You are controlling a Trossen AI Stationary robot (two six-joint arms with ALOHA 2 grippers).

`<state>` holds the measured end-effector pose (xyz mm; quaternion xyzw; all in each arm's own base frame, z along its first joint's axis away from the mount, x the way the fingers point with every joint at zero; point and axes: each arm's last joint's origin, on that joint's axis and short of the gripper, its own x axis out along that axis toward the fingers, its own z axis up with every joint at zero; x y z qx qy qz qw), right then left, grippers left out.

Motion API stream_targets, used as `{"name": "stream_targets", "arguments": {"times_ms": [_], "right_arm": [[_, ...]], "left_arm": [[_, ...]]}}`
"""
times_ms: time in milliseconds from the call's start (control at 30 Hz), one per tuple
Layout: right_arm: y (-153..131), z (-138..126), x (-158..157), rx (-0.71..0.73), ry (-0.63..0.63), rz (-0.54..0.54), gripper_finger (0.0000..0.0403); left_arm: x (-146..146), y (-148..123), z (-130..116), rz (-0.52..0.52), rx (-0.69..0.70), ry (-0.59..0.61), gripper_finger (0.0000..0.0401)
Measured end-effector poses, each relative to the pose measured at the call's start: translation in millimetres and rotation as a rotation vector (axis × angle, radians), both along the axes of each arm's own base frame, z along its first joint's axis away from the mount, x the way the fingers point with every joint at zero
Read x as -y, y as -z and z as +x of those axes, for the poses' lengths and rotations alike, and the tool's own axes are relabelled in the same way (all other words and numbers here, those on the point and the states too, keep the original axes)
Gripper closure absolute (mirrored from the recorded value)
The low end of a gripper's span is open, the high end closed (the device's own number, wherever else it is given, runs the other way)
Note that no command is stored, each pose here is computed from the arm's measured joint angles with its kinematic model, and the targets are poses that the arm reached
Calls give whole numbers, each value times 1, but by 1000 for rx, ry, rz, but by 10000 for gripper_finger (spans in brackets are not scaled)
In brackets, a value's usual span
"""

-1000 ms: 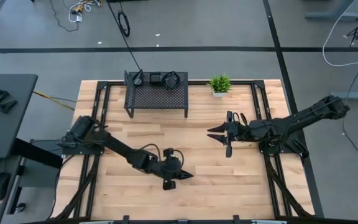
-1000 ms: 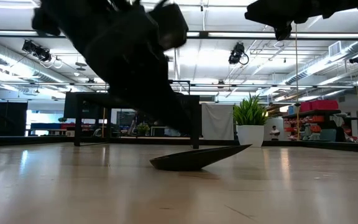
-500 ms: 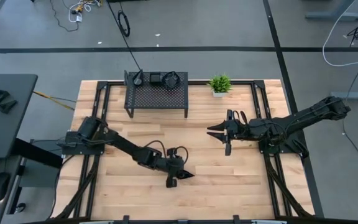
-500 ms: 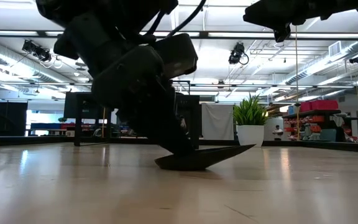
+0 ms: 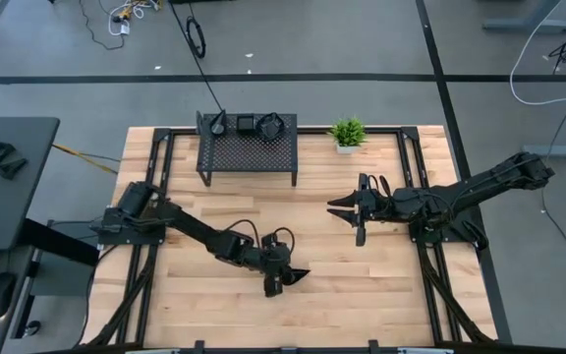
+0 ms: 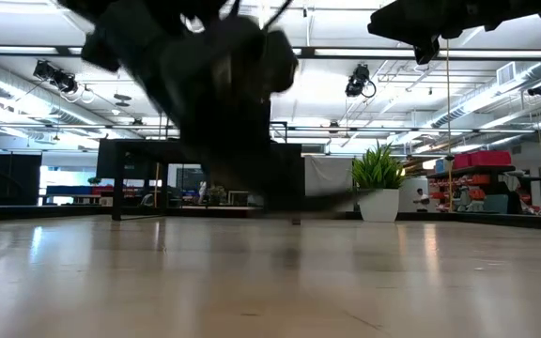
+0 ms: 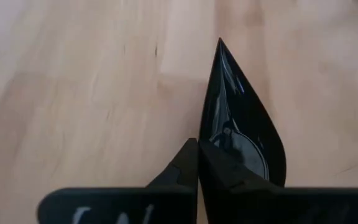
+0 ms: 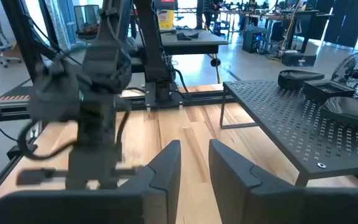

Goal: Pick & Place Mini shaped plates
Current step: Stack the black drop-shaped plate on top of the drop-shaped plate on the shelf

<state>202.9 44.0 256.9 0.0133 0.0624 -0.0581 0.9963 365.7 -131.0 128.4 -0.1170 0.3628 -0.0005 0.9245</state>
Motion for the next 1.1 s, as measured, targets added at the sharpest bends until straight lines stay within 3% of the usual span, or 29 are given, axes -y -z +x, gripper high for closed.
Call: {"name": "stream_targets", "arguments": {"times_ms": [167,333,600,833,1100], "right_arm": [[1,0,0,-8,-1,-11,317],[1,0,0,-10,-4,-31,317],[1,0,0,-12,-7,-50,317],[5,3,-1,-34,-8,-59,317],[10,9,-2,-51,-6,-46,317]], "left_arm": [[-5,-36,-11,2,44,-130,395],[-17,-94,-44,140,110,-316,397],[-76,-176,-111,150,245,-726,398],[-146,-205,-142,247,254,-917,398],[-214,-218,-164,330,73,-1154,398]]}}
